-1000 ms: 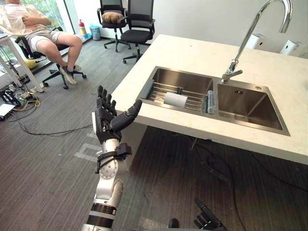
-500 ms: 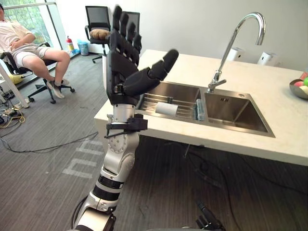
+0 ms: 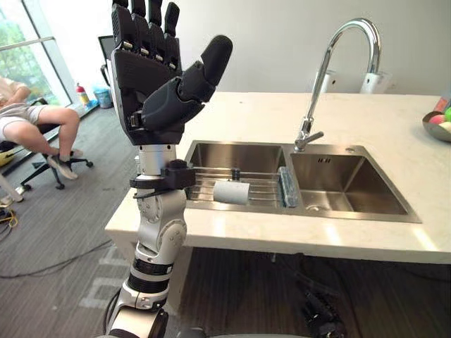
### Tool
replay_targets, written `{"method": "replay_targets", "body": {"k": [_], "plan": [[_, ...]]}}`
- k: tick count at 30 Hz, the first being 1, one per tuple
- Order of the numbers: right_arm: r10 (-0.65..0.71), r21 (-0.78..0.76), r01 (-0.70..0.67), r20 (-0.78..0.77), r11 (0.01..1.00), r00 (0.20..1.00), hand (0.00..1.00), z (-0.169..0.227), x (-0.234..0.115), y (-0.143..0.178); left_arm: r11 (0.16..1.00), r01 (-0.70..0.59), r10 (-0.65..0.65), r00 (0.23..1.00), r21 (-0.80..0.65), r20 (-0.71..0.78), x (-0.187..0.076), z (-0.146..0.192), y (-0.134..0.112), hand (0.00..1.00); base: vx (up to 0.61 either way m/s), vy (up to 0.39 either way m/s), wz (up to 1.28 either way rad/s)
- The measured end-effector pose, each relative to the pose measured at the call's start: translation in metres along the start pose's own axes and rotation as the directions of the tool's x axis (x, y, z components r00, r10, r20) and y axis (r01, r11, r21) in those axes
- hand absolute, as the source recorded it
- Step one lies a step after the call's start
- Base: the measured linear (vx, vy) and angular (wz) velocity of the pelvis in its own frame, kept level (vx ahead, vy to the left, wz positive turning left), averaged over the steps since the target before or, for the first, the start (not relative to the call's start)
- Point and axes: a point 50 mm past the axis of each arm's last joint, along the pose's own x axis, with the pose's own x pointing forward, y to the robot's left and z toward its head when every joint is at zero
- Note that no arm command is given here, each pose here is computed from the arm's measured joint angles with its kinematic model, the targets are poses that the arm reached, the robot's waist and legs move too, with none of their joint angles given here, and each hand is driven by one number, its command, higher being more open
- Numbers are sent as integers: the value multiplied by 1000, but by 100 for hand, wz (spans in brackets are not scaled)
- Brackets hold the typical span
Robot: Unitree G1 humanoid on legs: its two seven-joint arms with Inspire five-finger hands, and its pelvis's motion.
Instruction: Walk over to the sink, pick up the cup, carry it to the dishwasher, place the cup inside the dishwasher, then close the dishwasher door
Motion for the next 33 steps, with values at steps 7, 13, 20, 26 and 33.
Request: {"method": "replay_targets", "body": {"k": [7,13,20,26,33], "plan": [[-85,34,88,-87,996,993,100,-24,-7,-12,995,-55,77,943,77,-324,-19,-40,7,100,105,63,-3],[-108,51,110,-35,993,994,100,-16,-8,-19,950,-184,297,774,250,-558,-72,-86,49,100,79,-36,22],[-115,12,117,-108,993,988,100,-20,-8,-21,936,-165,321,766,312,-557,-78,-82,64,100,114,-215,28],[-110,-63,102,-144,993,983,100,-19,-6,-17,937,119,133,748,329,-650,-89,-95,40,100,41,-18,-13],[-110,-95,95,-172,991,979,100,-19,-6,-19,835,428,-48,683,346,-729,-96,-84,38,100,-26,40,-13]]}}
